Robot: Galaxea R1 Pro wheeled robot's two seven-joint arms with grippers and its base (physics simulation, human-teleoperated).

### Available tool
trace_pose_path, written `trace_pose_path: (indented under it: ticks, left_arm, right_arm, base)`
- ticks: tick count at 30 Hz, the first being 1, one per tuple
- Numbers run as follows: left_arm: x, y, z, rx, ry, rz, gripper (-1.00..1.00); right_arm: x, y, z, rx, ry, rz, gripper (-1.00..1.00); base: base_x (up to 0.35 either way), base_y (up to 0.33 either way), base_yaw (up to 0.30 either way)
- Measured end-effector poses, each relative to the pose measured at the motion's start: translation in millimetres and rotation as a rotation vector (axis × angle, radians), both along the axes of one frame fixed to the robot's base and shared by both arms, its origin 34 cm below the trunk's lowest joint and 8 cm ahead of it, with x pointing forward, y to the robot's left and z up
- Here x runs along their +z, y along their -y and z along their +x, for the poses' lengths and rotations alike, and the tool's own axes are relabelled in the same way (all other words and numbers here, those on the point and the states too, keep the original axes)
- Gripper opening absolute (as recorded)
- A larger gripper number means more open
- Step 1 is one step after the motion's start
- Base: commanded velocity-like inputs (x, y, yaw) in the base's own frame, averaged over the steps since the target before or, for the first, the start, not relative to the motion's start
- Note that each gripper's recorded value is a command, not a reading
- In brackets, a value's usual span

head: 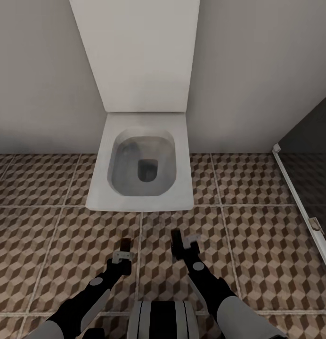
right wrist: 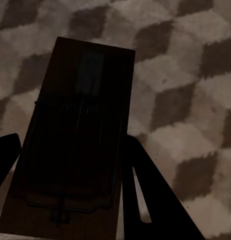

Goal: Take the four mousetraps from the cabinet in the bathroom and place them on the bathroom floor. Make sure all four end up on the same floor surface, and ensure that at least two of them are either under or directly next to the same bathroom sink.

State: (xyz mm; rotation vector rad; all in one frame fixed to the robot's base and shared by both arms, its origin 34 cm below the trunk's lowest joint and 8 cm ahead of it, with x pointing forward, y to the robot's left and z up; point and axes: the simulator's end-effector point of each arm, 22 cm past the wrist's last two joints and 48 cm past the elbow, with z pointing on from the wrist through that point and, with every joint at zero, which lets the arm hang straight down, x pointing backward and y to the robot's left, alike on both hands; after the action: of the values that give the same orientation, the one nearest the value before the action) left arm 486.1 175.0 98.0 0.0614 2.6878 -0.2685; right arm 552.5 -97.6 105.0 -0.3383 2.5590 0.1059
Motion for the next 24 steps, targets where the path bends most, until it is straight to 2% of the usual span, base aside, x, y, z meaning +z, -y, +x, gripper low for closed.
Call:
trace_pose_path:
  ticks: [6, 24]
  left_arm:
    - [-0.2, 0.1, -0.1, 0.0, 0.0, 0.0, -1.0]
    - [-7.4, 0.2, -8.2, -0.001, -0.018, 0.0, -1.0]
  right_arm:
    - [6.2, -1.6, 10.8, -0.003, 0.026, 0.004, -1.0]
    - [-0.9, -1.6, 5.9, -0.006, 0.013, 0.005, -1.0]
  base:
    - [0.0, 0.0, 0.0]
    - [0.0, 0.0, 0.0]
